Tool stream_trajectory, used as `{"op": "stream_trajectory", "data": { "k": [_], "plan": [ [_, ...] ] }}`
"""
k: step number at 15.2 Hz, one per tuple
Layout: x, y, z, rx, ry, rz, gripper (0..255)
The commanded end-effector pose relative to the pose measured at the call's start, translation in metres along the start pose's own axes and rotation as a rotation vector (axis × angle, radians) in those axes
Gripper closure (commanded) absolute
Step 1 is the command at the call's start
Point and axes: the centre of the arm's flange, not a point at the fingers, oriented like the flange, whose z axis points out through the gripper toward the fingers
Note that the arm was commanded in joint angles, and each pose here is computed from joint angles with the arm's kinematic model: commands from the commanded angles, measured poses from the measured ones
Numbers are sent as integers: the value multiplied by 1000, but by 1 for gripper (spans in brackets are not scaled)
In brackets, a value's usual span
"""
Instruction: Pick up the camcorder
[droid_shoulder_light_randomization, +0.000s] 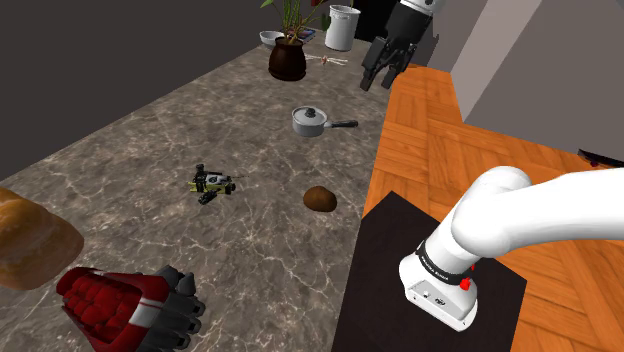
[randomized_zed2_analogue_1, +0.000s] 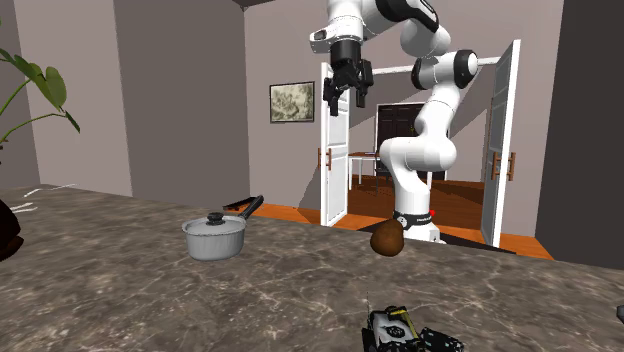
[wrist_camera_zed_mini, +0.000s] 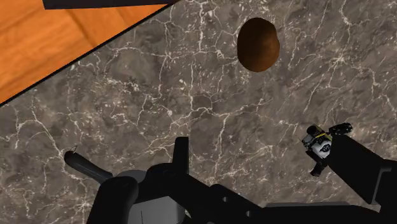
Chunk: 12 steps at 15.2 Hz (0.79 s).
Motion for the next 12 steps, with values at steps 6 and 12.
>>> {"op": "stream_trajectory", "data": {
  "k": [6,12],
  "plan": [
    [46,-25,45,1,-31,-125,0],
    [94,-63,102,2,-69,-276,0]
  ]
}}
